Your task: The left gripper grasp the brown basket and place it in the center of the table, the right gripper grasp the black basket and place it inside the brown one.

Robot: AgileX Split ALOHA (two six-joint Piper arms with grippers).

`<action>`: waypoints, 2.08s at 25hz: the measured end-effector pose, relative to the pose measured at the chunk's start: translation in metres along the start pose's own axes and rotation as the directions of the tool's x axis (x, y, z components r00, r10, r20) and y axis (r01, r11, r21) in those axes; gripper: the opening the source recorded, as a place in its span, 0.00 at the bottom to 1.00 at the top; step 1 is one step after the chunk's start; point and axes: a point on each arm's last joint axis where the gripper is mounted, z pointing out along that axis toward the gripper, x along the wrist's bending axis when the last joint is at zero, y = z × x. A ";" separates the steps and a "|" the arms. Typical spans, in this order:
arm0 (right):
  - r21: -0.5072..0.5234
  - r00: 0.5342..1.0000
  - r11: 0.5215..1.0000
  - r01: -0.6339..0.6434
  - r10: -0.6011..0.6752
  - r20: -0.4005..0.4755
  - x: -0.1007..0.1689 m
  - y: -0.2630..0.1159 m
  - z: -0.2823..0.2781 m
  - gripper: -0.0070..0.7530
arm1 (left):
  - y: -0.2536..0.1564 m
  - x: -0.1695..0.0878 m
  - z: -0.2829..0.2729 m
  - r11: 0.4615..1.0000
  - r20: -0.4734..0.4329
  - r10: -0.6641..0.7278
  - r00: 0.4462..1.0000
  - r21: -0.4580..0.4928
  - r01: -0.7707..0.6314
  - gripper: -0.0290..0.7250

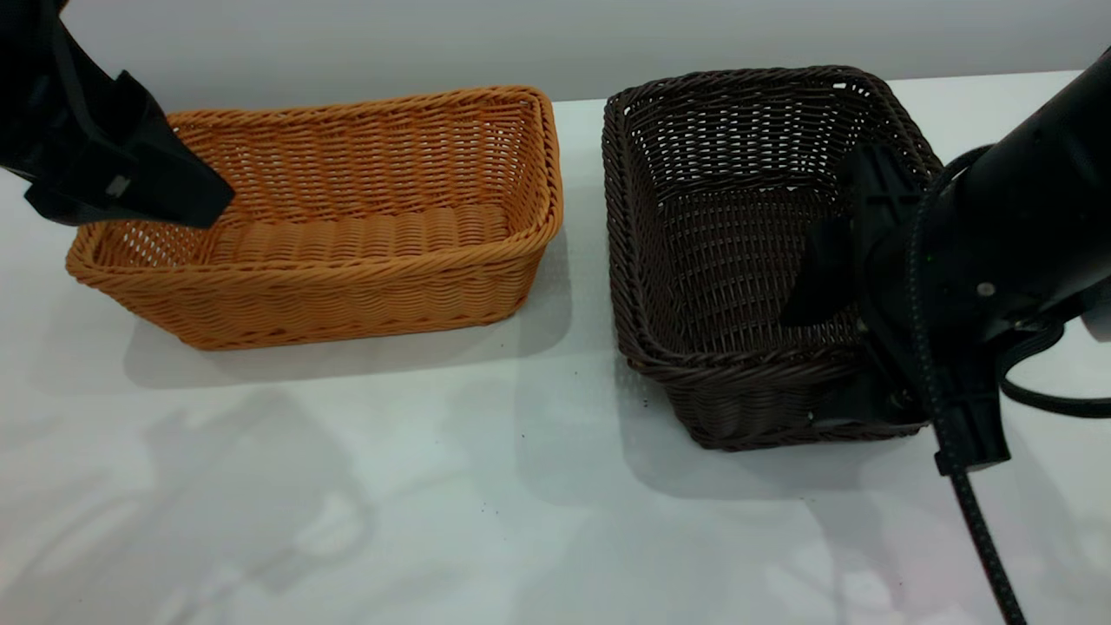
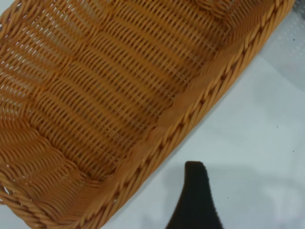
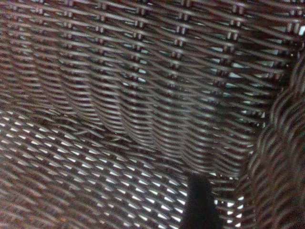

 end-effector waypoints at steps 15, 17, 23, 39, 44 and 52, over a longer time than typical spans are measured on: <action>-0.064 0.998 0.998 0.001 0.003 0.070 -0.006 0.008 0.027 0.62 | 0.000 -0.001 0.000 1.000 0.006 -0.004 1.000 0.003 0.004 0.68; -0.052 0.997 0.998 0.022 -0.018 0.078 -0.008 0.007 0.028 0.62 | 0.000 -0.001 0.000 1.000 0.010 -0.019 1.000 -0.002 0.019 0.67; 0.004 0.996 1.000 0.026 -0.026 0.090 -0.009 0.003 0.029 0.53 | 0.000 -0.001 0.000 1.000 0.013 -0.025 1.000 -0.002 0.025 0.65; 0.147 0.993 0.984 0.102 -0.110 0.047 -0.002 -0.012 0.017 0.40 | 0.000 -0.001 0.000 1.000 0.010 -0.024 1.000 -0.004 0.024 0.65; 0.138 0.991 0.981 0.134 -0.136 0.002 0.004 -0.014 0.005 0.40 | 0.001 -0.001 0.000 1.000 0.007 -0.026 1.000 -0.007 0.026 0.65; 0.124 0.974 0.966 0.225 -0.218 -0.064 0.013 -0.017 -0.013 0.40 | 0.005 -0.006 0.001 1.000 0.009 -0.003 1.000 -0.026 0.004 0.65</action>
